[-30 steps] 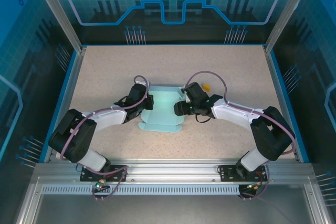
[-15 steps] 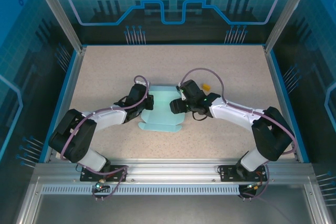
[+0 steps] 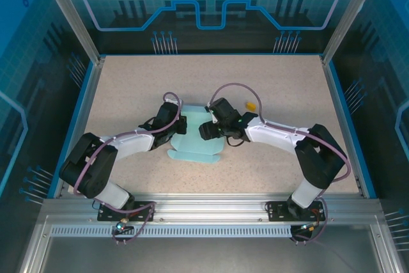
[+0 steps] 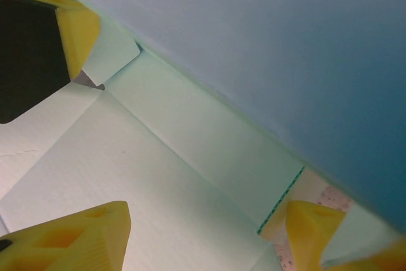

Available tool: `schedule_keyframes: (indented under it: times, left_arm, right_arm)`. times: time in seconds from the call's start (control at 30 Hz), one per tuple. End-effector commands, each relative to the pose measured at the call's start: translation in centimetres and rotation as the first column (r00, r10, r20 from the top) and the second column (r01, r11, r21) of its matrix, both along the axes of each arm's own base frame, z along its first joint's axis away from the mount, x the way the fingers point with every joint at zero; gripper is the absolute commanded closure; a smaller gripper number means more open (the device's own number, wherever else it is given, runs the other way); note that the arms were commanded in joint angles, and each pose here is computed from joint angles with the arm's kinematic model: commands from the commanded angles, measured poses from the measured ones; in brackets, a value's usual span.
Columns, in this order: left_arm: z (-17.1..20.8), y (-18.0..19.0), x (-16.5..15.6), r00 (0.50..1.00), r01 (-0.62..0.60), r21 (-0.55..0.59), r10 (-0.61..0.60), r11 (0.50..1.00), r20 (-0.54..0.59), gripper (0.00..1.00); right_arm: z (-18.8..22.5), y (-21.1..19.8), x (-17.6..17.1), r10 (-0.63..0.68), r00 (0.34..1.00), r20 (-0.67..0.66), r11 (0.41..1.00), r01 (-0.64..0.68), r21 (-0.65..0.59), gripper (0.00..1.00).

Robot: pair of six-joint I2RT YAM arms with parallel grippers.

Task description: Fold the paper box

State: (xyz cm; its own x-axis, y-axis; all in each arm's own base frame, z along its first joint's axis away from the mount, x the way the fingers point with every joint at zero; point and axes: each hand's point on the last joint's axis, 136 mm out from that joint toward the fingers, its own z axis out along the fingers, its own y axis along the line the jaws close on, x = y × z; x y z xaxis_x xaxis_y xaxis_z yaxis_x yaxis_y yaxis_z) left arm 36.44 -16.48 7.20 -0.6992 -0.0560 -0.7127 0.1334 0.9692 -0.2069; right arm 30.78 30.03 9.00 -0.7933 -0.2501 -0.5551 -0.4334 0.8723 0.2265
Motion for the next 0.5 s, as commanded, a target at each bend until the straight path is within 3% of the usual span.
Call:
schedule_keyframes:
  times: [0.0, 0.47]
  left_arm:
    - [2.0, -1.1, 0.7, 0.999, 0.023, -0.047, -0.021, 0.999, 0.049, 0.88]
    - [1.7, -0.7, 0.5, 0.999, 0.012, -0.036, -0.011, 0.999, 0.048, 0.88]
  right_arm:
    - [-0.2, 1.8, -0.2, 0.037, 0.999, 0.004, 0.999, -0.037, 0.028, 0.33]
    - [0.4, 0.8, -0.7, 0.041, 0.998, 0.038, 0.999, -0.041, 0.000, 0.33]
